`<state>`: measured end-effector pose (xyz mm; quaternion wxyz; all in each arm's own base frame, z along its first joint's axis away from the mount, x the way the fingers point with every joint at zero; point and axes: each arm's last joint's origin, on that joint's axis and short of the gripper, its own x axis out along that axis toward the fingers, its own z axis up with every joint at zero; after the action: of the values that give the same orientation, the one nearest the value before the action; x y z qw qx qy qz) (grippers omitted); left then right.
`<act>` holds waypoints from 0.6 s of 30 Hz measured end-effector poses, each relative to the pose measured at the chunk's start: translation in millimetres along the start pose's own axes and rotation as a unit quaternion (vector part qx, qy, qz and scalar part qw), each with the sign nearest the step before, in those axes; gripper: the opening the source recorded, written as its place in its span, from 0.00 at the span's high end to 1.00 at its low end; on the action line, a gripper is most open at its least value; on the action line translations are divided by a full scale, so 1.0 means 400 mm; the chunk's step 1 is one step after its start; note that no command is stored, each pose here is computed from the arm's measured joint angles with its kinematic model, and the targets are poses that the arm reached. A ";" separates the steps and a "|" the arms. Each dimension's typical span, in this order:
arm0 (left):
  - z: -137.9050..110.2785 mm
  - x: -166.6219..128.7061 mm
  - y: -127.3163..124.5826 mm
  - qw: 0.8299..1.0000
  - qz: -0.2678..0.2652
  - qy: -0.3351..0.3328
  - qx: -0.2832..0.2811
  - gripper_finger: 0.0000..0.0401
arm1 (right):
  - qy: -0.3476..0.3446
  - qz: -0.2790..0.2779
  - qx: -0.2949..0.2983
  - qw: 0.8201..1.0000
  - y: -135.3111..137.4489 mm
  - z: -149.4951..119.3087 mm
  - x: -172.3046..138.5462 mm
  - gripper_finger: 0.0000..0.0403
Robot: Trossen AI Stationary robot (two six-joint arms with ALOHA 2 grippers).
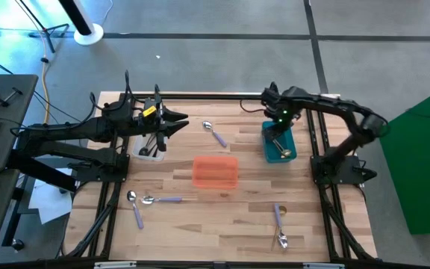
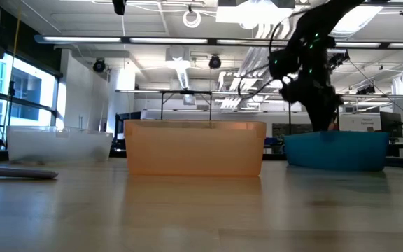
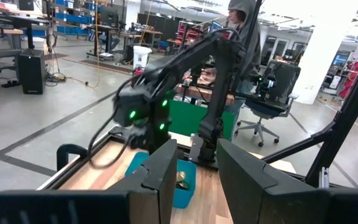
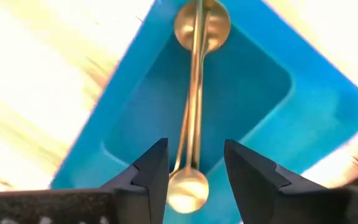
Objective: Sort silverware by color (type)
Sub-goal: Put the bottom left violet spoon into the orange bin
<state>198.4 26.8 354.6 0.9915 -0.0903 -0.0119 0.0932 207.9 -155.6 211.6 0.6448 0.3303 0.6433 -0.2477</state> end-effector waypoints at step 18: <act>0.000 0.000 0.000 1.000 0.000 0.000 0.001 0.74 | -0.361 0.101 0.026 0.927 -0.007 -0.231 -0.308 0.65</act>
<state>198.4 26.8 354.6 0.9915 -0.0897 -0.0120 0.0936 138.1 -101.5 338.0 0.8461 0.2981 0.3239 -0.3006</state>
